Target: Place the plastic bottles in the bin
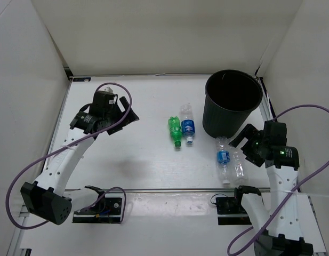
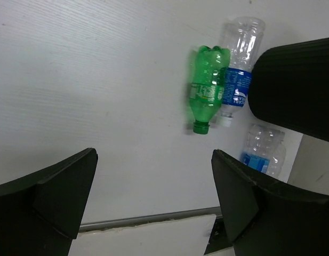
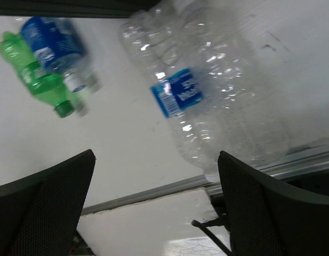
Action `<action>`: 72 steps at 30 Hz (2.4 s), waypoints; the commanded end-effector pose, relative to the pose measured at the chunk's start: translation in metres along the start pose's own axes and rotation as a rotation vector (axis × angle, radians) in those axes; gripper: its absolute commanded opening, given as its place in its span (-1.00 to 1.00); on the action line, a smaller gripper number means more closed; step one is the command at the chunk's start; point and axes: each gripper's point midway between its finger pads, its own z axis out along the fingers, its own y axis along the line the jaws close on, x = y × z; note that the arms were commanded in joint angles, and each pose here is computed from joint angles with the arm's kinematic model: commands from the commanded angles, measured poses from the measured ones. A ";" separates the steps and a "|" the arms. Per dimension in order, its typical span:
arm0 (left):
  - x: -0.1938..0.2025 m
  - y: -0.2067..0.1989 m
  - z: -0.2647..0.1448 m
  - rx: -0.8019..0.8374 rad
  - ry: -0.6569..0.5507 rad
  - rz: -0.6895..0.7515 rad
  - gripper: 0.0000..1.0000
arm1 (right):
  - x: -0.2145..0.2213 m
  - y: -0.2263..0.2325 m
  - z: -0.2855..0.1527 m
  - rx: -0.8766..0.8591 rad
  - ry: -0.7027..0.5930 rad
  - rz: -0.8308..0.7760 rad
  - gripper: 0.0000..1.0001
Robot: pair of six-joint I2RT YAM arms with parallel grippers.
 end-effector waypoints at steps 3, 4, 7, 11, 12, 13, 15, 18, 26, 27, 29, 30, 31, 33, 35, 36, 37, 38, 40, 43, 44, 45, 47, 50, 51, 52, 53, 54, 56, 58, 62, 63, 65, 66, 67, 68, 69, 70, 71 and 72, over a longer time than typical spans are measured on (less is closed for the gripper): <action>-0.002 -0.015 -0.017 0.110 -0.006 0.074 1.00 | -0.007 -0.033 0.020 0.184 -0.017 0.002 0.98; 0.008 -0.008 -0.017 0.091 0.033 0.073 1.00 | -0.007 -0.035 0.024 0.205 -0.003 0.026 0.98; 0.016 -0.004 -0.018 0.081 0.055 0.087 1.00 | -0.007 -0.038 0.037 0.231 0.036 0.040 0.98; 0.024 0.006 -0.023 0.065 0.045 0.094 1.00 | -0.013 -0.036 0.052 0.234 0.060 0.025 0.98; 0.030 0.012 -0.023 0.059 0.052 0.093 1.00 | -0.016 -0.035 0.053 0.227 0.050 0.011 0.98; 0.033 0.015 -0.020 0.050 0.062 0.093 1.00 | -0.017 -0.035 0.056 0.229 0.056 0.000 0.98; 0.042 0.023 -0.016 0.033 0.080 0.092 1.00 | -0.018 -0.035 0.061 0.234 0.064 0.000 0.98; 0.051 0.032 -0.014 0.012 0.104 0.091 1.00 | -0.016 -0.039 0.072 0.250 0.088 0.003 0.98; 0.062 0.045 -0.012 -0.009 0.128 0.110 1.00 | 0.003 -0.064 0.092 0.346 0.161 0.017 0.98; 0.062 0.045 -0.012 -0.009 0.128 0.110 1.00 | 0.004 -0.066 0.093 0.352 0.170 0.017 0.98; 0.062 0.045 -0.012 -0.009 0.128 0.110 1.00 | 0.005 -0.069 0.096 0.372 0.181 0.017 0.92; 0.062 0.045 -0.012 -0.009 0.128 0.110 1.00 | 0.007 -0.072 0.098 0.388 0.196 0.036 0.89; 0.062 0.045 -0.012 -0.009 0.128 0.110 1.00 | 0.007 -0.075 0.100 0.405 0.200 0.035 0.86; 0.063 0.045 -0.010 -0.015 0.135 0.110 1.00 | 0.011 -0.079 0.104 0.426 0.234 0.037 0.80; 0.064 0.046 -0.008 -0.023 0.144 0.109 1.00 | 0.013 -0.083 0.106 0.447 0.246 0.036 0.74; 0.062 0.045 -0.007 -0.022 0.145 0.118 1.00 | 0.015 -0.085 0.109 0.458 0.263 0.037 0.71; 0.062 0.045 -0.007 -0.022 0.145 0.118 1.00 | 0.014 -0.087 0.111 0.467 0.259 0.035 0.70; 0.063 0.046 -0.005 -0.028 0.151 0.118 1.00 | 0.015 -0.090 0.112 0.485 0.270 0.034 0.60; 0.061 0.044 -0.004 -0.029 0.152 0.118 1.00 | 0.015 -0.093 0.113 0.494 0.278 0.044 0.49; 0.061 0.043 -0.001 -0.035 0.158 0.118 1.00 | 0.016 -0.095 0.112 0.503 0.282 0.062 0.17; 0.061 0.043 -0.001 -0.035 0.158 0.118 1.00 | 0.012 -0.092 0.107 0.493 0.265 0.061 0.10; 0.062 0.044 0.001 -0.042 0.166 0.117 1.00 | 0.014 -0.089 0.103 0.488 0.278 0.065 -0.01; 0.058 0.041 0.002 -0.036 0.159 0.109 1.00 | 0.008 -0.082 0.087 0.474 0.256 0.063 -0.20; 0.058 0.042 0.005 -0.044 0.152 0.083 1.00 | 0.002 -0.069 0.067 0.425 0.206 0.072 -0.33; 0.061 0.044 0.008 -0.047 0.155 0.083 1.00 | 0.005 -0.067 0.058 0.416 0.213 0.074 -0.39; 0.061 0.043 0.008 -0.048 0.155 0.068 1.00 | 0.008 -0.059 0.049 0.377 0.192 0.102 -0.42; 0.062 0.044 0.011 -0.050 0.154 0.054 1.00 | 0.008 -0.054 0.042 0.356 0.182 0.112 -0.42; 0.062 0.044 0.011 -0.050 0.154 0.054 1.00 | 0.011 -0.051 0.033 0.340 0.187 0.115 -0.45; 0.063 0.046 0.016 -0.061 0.151 0.035 1.00 | 0.014 -0.040 0.013 0.281 0.162 0.124 -0.53; 0.066 0.049 0.018 -0.068 0.158 0.034 1.00 | 0.014 -0.033 -0.005 0.253 0.135 0.129 -0.58; 0.067 0.049 0.022 -0.077 0.166 0.025 1.00 | 0.000 -0.001 -0.059 0.129 0.047 0.114 -0.62; 0.067 0.049 0.022 -0.077 0.166 0.025 1.00 | -0.007 0.006 -0.072 0.106 0.013 0.108 -0.62; 0.067 0.052 0.027 -0.089 0.165 0.026 1.00 | -0.034 0.035 -0.115 0.003 -0.123 0.080 -0.62; 0.068 0.053 0.029 -0.095 0.172 0.025 1.00 | -0.049 0.043 -0.124 -0.004 -0.162 0.076 -0.62; 0.068 0.053 0.029 -0.095 0.172 0.025 1.00 | -0.067 0.054 -0.137 -0.034 -0.230 0.065 -0.62; 0.068 0.053 0.032 -0.098 0.175 0.025 1.00 | -0.082 0.063 -0.149 -0.055 -0.288 0.058 -0.65; 0.068 0.053 0.032 -0.098 0.175 0.025 1.00 | -0.108 0.081 -0.170 -0.096 -0.375 0.037 -0.65; 0.072 0.052 0.034 -0.100 0.186 0.034 1.00 | -0.123 0.088 -0.178 -0.108 -0.422 0.034 -0.65; 0.072 0.052 0.034 -0.100 0.186 0.034 1.00 | -0.144 0.094 -0.184 -0.111 -0.497 0.022 -0.65; 0.076 0.052 0.036 -0.104 0.200 0.042 1.00 | -0.161 0.098 -0.178 -0.095 -0.515 0.012 -0.65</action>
